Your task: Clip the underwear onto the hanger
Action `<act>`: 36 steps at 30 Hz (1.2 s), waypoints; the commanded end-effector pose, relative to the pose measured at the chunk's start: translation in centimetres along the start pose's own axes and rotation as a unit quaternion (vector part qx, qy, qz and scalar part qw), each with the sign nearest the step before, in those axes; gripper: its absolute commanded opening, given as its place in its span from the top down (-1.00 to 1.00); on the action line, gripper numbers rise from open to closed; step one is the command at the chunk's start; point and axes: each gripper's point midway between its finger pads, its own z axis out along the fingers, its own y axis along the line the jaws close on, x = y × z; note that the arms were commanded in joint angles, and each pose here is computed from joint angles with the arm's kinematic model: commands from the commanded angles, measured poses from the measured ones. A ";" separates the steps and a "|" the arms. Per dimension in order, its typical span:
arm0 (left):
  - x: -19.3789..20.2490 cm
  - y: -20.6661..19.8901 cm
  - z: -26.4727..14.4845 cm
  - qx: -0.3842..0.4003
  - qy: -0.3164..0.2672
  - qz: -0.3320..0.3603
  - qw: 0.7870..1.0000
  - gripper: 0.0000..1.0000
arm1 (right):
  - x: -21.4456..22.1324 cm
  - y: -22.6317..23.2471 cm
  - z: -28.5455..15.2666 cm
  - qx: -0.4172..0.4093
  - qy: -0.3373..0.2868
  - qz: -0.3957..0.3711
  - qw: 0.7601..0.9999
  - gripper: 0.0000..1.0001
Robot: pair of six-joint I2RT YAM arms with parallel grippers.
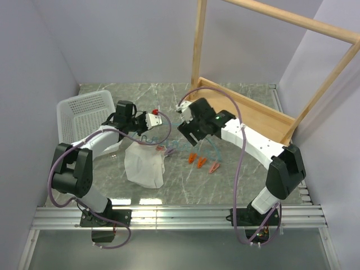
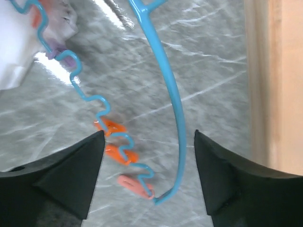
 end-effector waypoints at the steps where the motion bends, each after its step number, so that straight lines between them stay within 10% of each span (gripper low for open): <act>1: -3.8 1.7 -1.9 -0.027 -0.065 0.015 0.997 0.99 | -2.4 0.3 -3.8 -0.102 -0.059 0.077 0.990 -0.67; 19: -7.8 1.6 -4.3 -0.048 -0.137 0.036 0.989 0.99 | 0.4 3.1 -6.4 -0.361 -0.100 0.189 0.908 -0.49; 26: -8.3 1.4 -4.9 -0.052 -0.143 0.029 0.988 0.99 | -0.3 3.0 -6.5 -0.371 -0.115 0.222 0.894 0.46; 27: -8.3 1.2 -5.1 -0.053 -0.143 0.028 0.988 0.99 | -0.4 2.8 -6.6 -0.371 -0.117 0.224 0.894 0.99; 32: -8.4 1.0 -5.7 -0.052 -0.134 0.004 0.990 0.95 | -1.0 2.0 -7.9 -0.358 -0.127 0.244 0.892 1.00; 36: -9.6 2.3 -7.2 -0.068 -0.121 -0.059 0.988 0.40 | -2.3 1.0 -10.1 -0.328 -0.162 0.245 0.898 1.00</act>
